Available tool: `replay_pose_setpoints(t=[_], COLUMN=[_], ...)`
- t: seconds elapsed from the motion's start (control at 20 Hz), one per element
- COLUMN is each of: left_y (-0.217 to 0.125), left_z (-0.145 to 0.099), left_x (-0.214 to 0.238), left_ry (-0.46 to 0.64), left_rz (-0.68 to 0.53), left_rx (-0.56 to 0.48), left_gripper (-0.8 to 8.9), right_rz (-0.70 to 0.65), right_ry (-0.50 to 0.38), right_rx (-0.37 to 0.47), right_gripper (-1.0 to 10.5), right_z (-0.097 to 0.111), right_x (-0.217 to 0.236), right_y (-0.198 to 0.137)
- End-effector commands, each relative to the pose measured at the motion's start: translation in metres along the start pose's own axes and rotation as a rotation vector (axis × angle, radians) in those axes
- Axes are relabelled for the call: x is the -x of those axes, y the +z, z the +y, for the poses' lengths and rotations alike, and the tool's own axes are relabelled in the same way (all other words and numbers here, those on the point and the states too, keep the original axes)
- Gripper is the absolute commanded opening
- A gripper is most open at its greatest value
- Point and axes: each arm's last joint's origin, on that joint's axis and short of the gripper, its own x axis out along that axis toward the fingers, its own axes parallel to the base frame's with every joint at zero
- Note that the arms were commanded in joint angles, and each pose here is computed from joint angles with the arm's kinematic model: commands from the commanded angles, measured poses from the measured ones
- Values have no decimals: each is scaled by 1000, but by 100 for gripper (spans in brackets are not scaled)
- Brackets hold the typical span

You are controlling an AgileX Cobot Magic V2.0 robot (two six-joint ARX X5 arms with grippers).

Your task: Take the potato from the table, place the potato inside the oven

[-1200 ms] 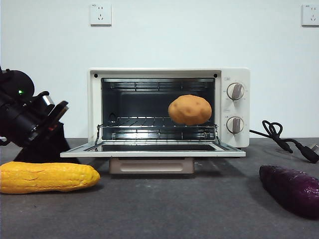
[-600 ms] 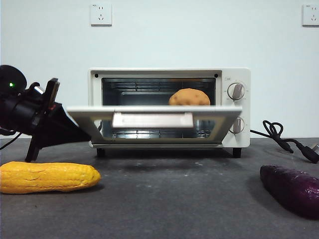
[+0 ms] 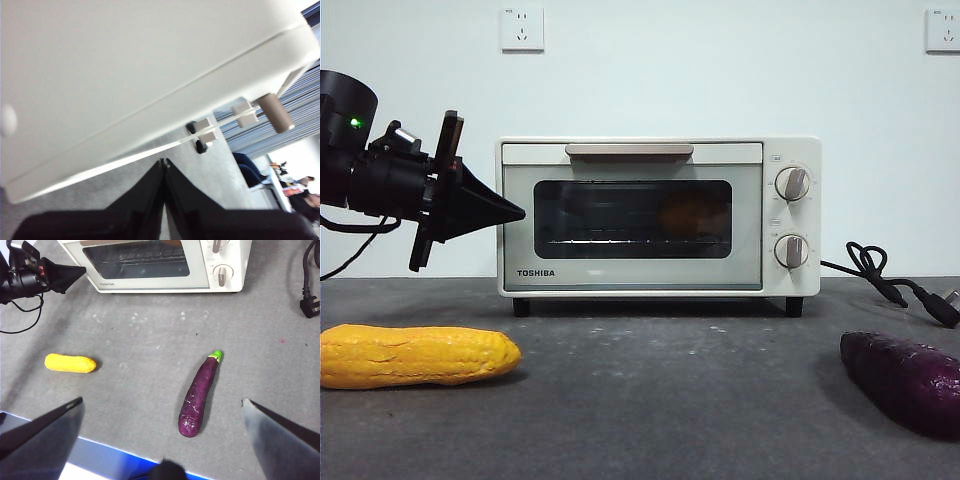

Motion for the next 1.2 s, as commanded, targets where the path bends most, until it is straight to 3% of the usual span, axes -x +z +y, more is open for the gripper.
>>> replay_pose_setpoints(t=[0.05,0.2,0.35,0.55,0.75,0.95,1.1,1.2], left_y=[3,10,6,-20,-50,-75,-92,-102], left_z=[-17,-55,-107,-176,-222,-251,-263,-267], left_x=[3,14,33,71,109,140,158,168], left_ry=[-46,-43,47,305,485,486,482,487], left_rz=[26,26,20,37,30,27,40,53], left_rx=[-3,-97,-225,-429,-523,-548,-546,-537], left_gripper=[-7,-7,-7,-7,-8,-8,-8,-8], right_rz=[-8,-3,7,46,82,98,120,130], right_ry=[1,8,5,49,69,67,62,60], right_rx=[-5,15,50,116,164,180,178,184], right_gripper=[535,534,532,531,522,268,10,-12], right_z=[0,0,1,3,5,6,6,6], right_x=[0,-1,-3,-10,-22,-33,-38,-41], right_y=[0,1,2,5,10,16,18,19])
